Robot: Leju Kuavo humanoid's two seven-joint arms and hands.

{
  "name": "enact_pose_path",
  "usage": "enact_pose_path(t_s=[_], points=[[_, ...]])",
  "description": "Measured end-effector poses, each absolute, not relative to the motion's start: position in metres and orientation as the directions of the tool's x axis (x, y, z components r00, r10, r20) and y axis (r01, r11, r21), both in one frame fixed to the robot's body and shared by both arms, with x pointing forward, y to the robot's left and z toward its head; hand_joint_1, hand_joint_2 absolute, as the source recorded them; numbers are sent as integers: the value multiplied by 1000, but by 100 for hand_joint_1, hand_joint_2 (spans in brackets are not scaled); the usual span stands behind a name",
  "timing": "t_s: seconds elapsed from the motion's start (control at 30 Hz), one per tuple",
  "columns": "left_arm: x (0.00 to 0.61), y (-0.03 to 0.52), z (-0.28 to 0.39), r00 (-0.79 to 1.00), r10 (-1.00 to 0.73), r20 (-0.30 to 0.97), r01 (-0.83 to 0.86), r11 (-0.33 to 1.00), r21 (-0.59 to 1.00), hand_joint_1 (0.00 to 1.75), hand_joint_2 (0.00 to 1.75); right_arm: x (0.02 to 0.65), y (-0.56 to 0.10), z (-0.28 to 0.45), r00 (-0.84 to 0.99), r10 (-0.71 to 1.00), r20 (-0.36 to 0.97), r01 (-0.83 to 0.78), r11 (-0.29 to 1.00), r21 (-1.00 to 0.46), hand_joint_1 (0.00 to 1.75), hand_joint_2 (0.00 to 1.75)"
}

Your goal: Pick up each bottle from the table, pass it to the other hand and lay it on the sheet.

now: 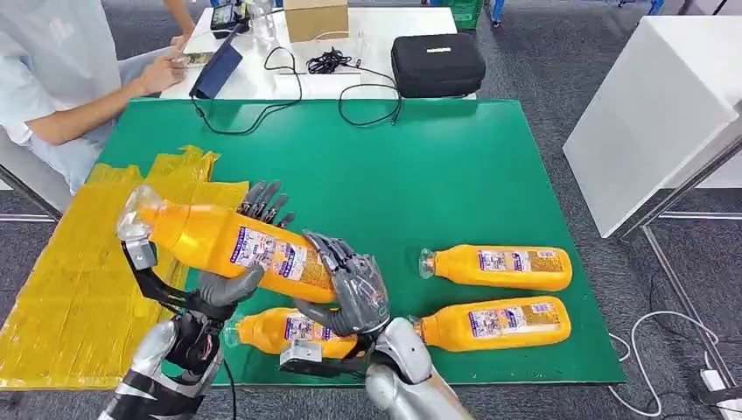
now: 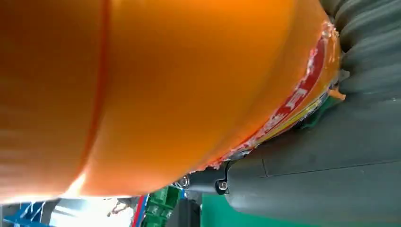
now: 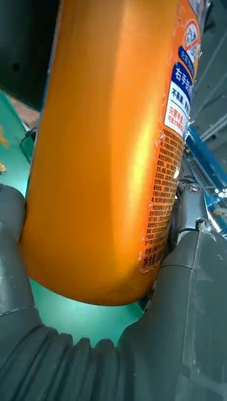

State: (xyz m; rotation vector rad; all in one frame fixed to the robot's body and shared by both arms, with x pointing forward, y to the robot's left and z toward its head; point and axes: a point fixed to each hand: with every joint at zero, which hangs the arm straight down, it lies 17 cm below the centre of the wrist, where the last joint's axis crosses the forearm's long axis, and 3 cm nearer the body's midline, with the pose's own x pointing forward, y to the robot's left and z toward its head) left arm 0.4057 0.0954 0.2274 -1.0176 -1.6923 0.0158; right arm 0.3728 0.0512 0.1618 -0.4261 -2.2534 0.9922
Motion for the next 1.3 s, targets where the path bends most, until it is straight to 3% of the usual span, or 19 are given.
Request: enact_pose_path(t_s=[0.9,0.93,0.97,1.3], points=[[414,110,212,-16,630,777,560,649,-515,0,175,374,61,149,-761,524,383,23,612,-790,175,175],[414,110,212,-17,630,777,560,650,-515,168,175,374,62,149,-762,524,381,24,610,-792,175,175],[414,110,212,-18,630,776,559,650,-515,175,175,374,62,149,-761,526,379,26,608,-793,175,175],[419,114,211,-34,631,775,527,670,-523,175,175,376,62,149,-759,532,376,29,604,-797,175,175]])
